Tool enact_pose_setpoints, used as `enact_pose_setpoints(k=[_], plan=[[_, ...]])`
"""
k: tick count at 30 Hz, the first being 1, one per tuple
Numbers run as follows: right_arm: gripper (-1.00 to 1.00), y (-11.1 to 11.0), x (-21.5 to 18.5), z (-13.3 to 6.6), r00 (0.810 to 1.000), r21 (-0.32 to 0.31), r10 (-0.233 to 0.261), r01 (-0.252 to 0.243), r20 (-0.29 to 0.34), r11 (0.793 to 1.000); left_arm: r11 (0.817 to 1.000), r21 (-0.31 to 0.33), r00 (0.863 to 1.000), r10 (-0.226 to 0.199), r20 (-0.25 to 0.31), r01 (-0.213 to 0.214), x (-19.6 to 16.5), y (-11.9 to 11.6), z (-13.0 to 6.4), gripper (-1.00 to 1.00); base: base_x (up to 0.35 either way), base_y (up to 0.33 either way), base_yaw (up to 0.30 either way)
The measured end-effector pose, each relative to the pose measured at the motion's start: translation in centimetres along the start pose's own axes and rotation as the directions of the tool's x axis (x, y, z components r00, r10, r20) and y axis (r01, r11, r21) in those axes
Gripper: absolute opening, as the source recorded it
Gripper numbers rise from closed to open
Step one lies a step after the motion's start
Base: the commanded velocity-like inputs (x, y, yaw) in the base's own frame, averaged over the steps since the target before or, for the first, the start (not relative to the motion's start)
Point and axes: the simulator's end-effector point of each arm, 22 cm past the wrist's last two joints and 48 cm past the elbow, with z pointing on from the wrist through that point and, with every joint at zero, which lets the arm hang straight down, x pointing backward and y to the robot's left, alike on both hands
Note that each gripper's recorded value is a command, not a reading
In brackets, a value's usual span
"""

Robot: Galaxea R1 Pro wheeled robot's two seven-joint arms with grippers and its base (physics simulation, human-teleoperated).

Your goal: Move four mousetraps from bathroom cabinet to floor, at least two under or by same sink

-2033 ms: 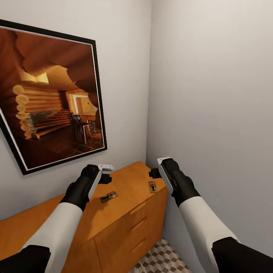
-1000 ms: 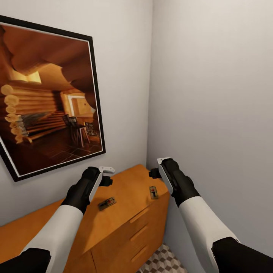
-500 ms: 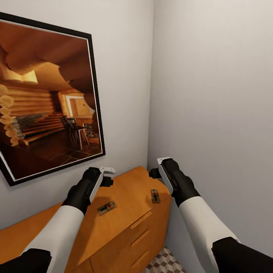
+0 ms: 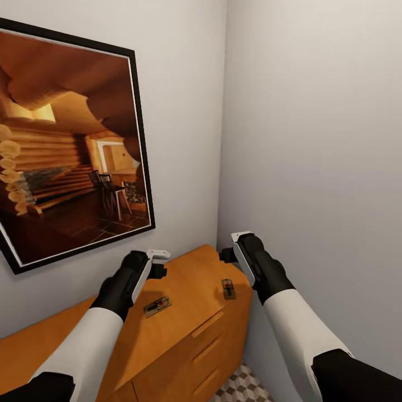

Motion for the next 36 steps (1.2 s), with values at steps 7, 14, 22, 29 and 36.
enact_pose_setpoints(k=[7,14,22,29,36], plan=[[1.0,0.0,0.0,0.0,1.0,0.0,-0.001,0.001,-0.001,1.0,1.0,0.009,0.998,-0.016,0.059,0.015,-0.9,-0.1,0.2,1.0,0.0,0.0,0.0],[1.0,0.0,0.1,0.0,1.0,0.0,-0.001,0.001,-0.002,1.0,1.0,0.014,0.998,-0.019,0.068,0.018,-1.0,-0.3,0.2,1.0,0.0,0.0,0.0],[1.0,0.0,0.3,0.2,1.0,0.002,-0.002,0.002,-0.009,1.0,1.0,0.013,0.997,-0.019,0.068,0.018,-1.0,-0.2,0.2,1.0,0.0,0.0,0.0],[1.0,0.0,1.1,0.6,1.0,0.002,-0.005,0.005,-0.03,1.0,1.0,0.011,0.998,-0.018,0.067,0.018,-0.9,-0.1,0.3,1.0,-0.032,0.039,0.0],[1.0,0.1,1.6,0.9,0.999,0.0,-0.007,0.007,-0.045,1.0,1.0,0.01,0.998,-0.018,0.067,0.017,-0.9,-0.1,0.3,1.0,-0.103,0.112,0.0]])
